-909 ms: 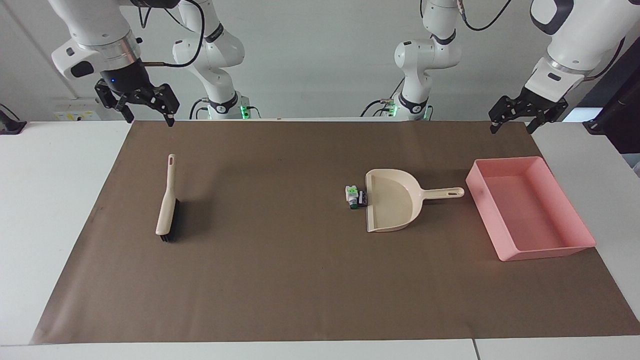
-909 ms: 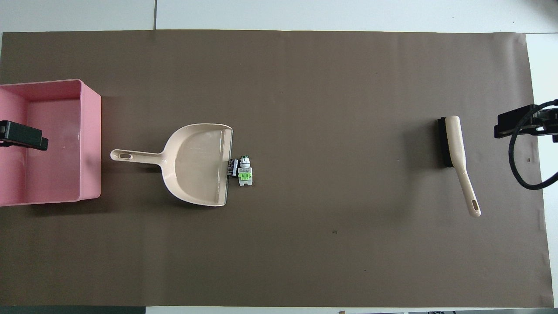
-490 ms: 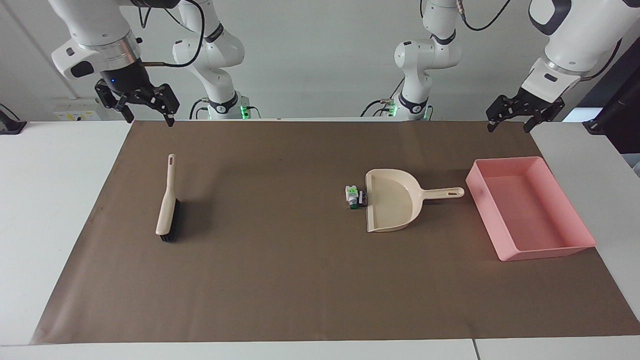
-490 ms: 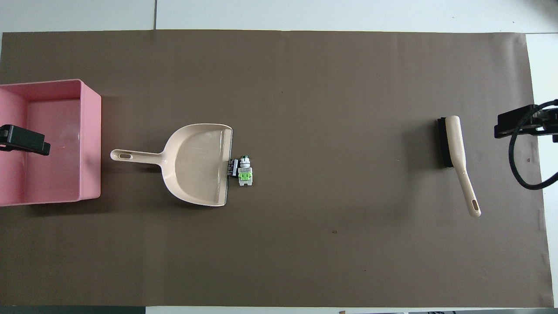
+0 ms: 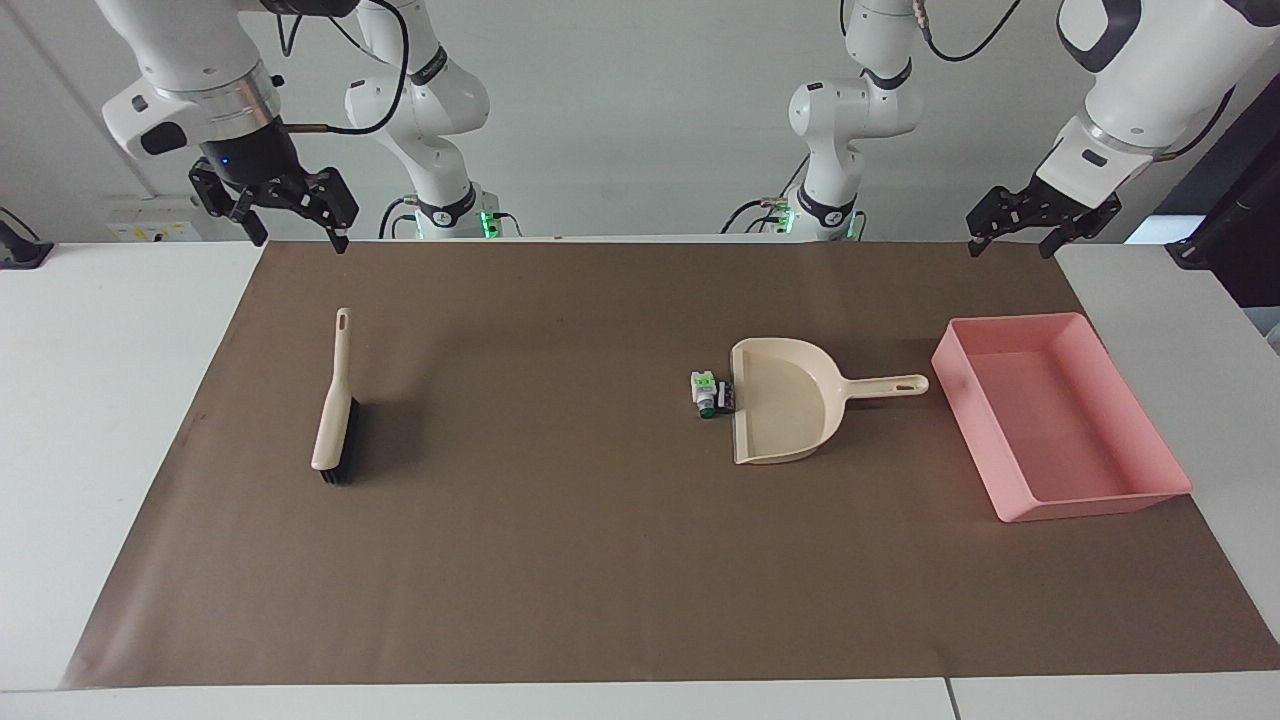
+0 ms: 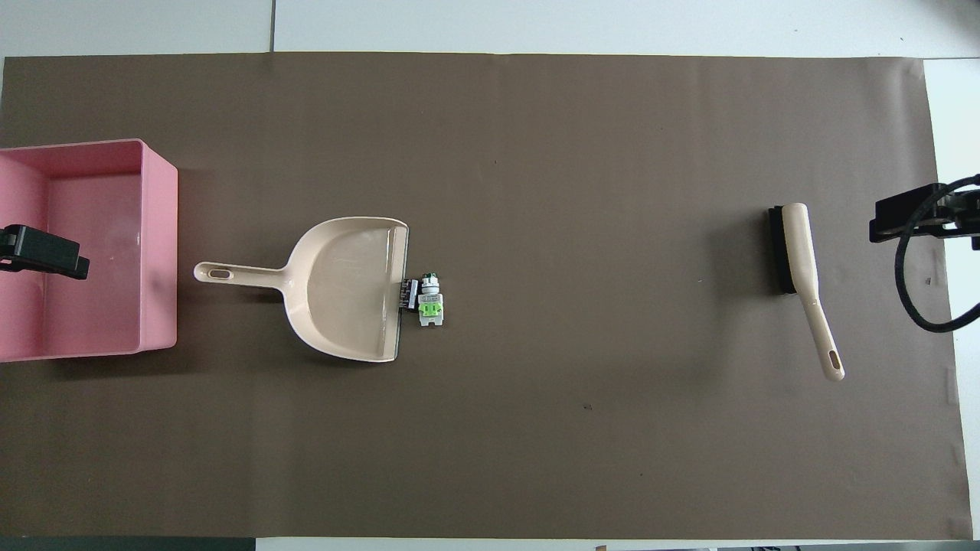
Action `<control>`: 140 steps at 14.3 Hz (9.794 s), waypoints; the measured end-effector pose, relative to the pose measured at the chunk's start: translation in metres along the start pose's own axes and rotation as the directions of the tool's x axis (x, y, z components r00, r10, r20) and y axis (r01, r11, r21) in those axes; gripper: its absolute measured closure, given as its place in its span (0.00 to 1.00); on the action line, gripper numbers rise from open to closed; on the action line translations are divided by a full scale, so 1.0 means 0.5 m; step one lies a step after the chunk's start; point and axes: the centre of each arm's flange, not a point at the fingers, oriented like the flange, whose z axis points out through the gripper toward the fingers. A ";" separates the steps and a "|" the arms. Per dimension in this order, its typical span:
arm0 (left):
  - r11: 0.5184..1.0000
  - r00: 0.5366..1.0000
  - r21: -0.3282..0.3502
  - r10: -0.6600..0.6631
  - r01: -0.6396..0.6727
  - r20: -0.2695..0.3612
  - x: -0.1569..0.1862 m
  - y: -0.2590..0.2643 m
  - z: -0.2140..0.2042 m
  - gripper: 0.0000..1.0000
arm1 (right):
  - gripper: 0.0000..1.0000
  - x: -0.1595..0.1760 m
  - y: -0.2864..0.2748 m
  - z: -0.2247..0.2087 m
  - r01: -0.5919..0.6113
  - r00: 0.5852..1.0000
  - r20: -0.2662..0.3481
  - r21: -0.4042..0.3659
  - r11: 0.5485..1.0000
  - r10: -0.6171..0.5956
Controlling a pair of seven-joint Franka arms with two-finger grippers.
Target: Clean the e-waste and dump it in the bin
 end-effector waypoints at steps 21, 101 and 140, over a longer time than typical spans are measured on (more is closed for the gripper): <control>0.245 0.267 0.146 0.950 -0.959 0.163 0.058 0.210 0.327 0.04 | 0.00 -0.094 0.177 0.583 0.146 0.989 0.002 0.038 0.989 -0.146; -0.046 0.002 0.118 0.925 -0.992 0.380 0.024 0.334 0.574 0.68 | 0.74 -0.369 -1.029 0.552 0.251 0.960 0.003 0.427 0.869 -0.279; 0.076 0.129 0.110 0.765 -0.991 0.630 0.110 -0.382 0.266 0.68 | 0.74 -0.063 0.176 0.565 0.161 0.981 0.099 0.071 0.984 -0.168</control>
